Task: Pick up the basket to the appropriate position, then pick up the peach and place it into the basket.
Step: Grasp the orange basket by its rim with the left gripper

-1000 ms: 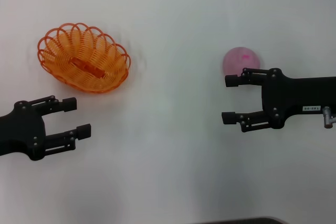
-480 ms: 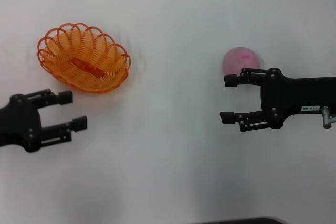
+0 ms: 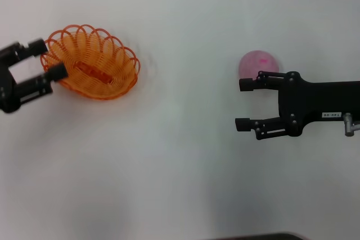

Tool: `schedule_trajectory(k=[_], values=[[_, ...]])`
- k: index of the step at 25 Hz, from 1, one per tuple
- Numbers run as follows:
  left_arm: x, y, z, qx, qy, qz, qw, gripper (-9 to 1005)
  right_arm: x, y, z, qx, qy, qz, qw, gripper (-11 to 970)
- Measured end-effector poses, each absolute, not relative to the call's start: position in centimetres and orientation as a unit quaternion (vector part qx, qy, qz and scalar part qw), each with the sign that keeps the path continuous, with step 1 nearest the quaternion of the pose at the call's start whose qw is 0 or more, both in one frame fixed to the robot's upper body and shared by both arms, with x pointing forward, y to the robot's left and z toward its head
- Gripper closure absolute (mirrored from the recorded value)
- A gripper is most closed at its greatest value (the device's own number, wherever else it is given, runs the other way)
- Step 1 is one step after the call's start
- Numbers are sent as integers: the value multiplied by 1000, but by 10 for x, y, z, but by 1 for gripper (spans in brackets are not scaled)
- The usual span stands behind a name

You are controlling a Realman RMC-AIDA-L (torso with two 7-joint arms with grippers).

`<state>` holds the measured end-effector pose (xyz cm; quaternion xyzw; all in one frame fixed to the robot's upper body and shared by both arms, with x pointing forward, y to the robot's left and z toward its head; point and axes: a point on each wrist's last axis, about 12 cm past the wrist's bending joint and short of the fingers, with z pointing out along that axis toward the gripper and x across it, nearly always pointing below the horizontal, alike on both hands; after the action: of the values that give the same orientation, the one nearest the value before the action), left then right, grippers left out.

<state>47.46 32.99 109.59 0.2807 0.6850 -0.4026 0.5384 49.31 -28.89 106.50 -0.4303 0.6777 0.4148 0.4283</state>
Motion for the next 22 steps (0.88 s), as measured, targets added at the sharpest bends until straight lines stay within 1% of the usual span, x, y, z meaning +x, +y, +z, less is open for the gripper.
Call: schedule_trajectory(k=[3, 7, 12, 22], values=[[482, 328, 1096, 257, 675, -392, 570, 255, 494, -288, 1065, -431, 677, 415, 429, 44], [492, 332, 1095, 220, 677, -365, 600, 256, 495, -288, 1067, -431, 674, 415, 434, 44], [498, 333, 1090, 190, 674, -341, 627, 256, 495, -287, 1066, -431, 673, 415, 435, 44], [505, 333, 1068, 109, 662, -271, 690, 256, 495, -287, 1066, -430, 673, 416, 436, 44]])
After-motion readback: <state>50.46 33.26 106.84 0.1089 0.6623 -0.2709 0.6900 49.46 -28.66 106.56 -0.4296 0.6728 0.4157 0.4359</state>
